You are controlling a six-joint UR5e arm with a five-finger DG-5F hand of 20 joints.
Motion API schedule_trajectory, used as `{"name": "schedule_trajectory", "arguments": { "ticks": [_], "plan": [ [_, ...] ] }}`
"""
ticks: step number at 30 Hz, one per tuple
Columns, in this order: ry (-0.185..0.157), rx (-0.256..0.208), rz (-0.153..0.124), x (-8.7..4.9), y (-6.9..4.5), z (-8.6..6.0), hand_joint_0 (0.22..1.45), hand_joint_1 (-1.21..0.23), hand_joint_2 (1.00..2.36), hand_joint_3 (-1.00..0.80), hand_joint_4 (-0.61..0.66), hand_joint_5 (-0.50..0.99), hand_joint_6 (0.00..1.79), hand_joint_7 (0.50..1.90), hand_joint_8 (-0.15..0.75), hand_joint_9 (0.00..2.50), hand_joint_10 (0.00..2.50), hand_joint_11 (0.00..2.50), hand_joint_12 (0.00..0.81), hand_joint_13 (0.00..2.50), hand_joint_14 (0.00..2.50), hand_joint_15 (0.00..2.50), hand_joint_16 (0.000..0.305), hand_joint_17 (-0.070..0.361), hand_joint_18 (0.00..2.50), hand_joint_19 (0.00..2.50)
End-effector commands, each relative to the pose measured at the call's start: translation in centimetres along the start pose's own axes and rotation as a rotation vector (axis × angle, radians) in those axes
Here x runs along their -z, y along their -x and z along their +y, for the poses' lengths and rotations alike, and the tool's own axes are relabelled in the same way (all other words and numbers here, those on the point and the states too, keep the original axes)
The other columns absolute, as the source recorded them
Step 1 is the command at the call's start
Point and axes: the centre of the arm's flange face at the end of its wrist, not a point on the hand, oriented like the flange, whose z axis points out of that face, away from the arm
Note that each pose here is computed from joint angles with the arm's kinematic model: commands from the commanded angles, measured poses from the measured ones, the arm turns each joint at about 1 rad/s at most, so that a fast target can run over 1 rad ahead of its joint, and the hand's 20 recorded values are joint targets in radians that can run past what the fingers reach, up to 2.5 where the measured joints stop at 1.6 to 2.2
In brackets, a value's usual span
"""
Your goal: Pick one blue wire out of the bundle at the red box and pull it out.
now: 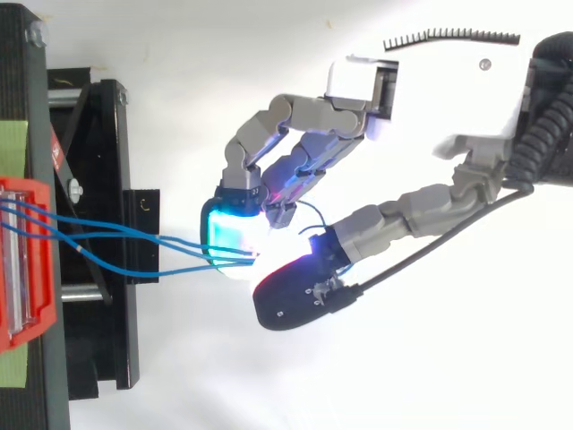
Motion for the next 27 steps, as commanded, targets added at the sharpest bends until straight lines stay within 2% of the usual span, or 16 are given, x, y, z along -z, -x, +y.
{"name": "schedule_trajectory", "arguments": {
  "ticks": [1, 4, 7, 9, 11, 16, 21, 27],
  "plan": [
    [-0.006, 0.001, 0.002, 0.3, 0.1, 0.4, 0.69, -0.88, 1.01, -0.38, 0.16, -0.18, 0.98, 0.84, 0.338, 0.81, 0.01, 0.48, 0.402, 0.86, 0.02, 0.42, 0.049, 0.109, 0.8, 0.39],
    [-0.029, 0.007, 0.008, 1.0, 0.3, 0.8, 0.7, -0.91, 1.0, -0.45, 0.18, -0.19, 0.98, 0.82, 0.329, 0.78, 0.01, 0.49, 0.405, 0.86, 0.01, 0.41, 0.049, 0.11, 0.8, 0.37],
    [-0.038, 0.01, 0.01, 1.3, 0.4, 1.0, 0.71, -0.91, 1.0, -0.5, 0.2, -0.19, 0.98, 0.79, 0.327, 0.77, 0.01, 0.48, 0.401, 0.85, 0.01, 0.4, 0.049, 0.109, 0.82, 0.37],
    [-0.042, 0.011, 0.01, 1.5, 0.5, 1.2, 0.69, -0.91, 1.0, -0.5, 0.2, -0.19, 0.98, 0.79, 0.324, 0.77, 0.01, 0.48, 0.399, 0.85, 0.01, 0.41, 0.049, 0.109, 0.82, 0.38],
    [-0.049, 0.013, 0.012, 1.5, 0.5, 1.1, 0.62, -0.86, 1.0, -0.5, 0.2, -0.19, 0.97, 0.78, 0.327, 0.77, 0.01, 0.49, 0.4, 0.85, 0.01, 0.42, 0.049, 0.111, 0.81, 0.4],
    [-0.049, 0.013, 0.012, 1.5, 0.5, 1.1, 0.55, -0.75, 1.0, -0.5, 0.2, -0.19, 0.96, 0.8, 0.343, 0.8, 0.01, 0.48, 0.413, 0.85, 0.02, 0.43, 0.052, 0.117, 0.79, 0.43],
    [-0.049, 0.013, 0.012, 1.5, 0.5, 1.1, 0.55, -0.69, 1.0, -0.5, 0.2, -0.18, 0.96, 0.82, 0.351, 0.83, 0.01, 0.48, 0.415, 0.85, 0.01, 0.43, 0.052, 0.118, 0.79, 0.45],
    [-0.05, 0.013, 0.018, 1.6, 0.5, 1.1, 0.62, -0.69, 1.01, -0.39, 0.17, -0.17, 0.96, 0.86, 0.348, 0.85, 0.01, 0.48, 0.408, 0.87, 0.01, 0.43, 0.05, 0.112, 0.81, 0.44]
  ]
}}
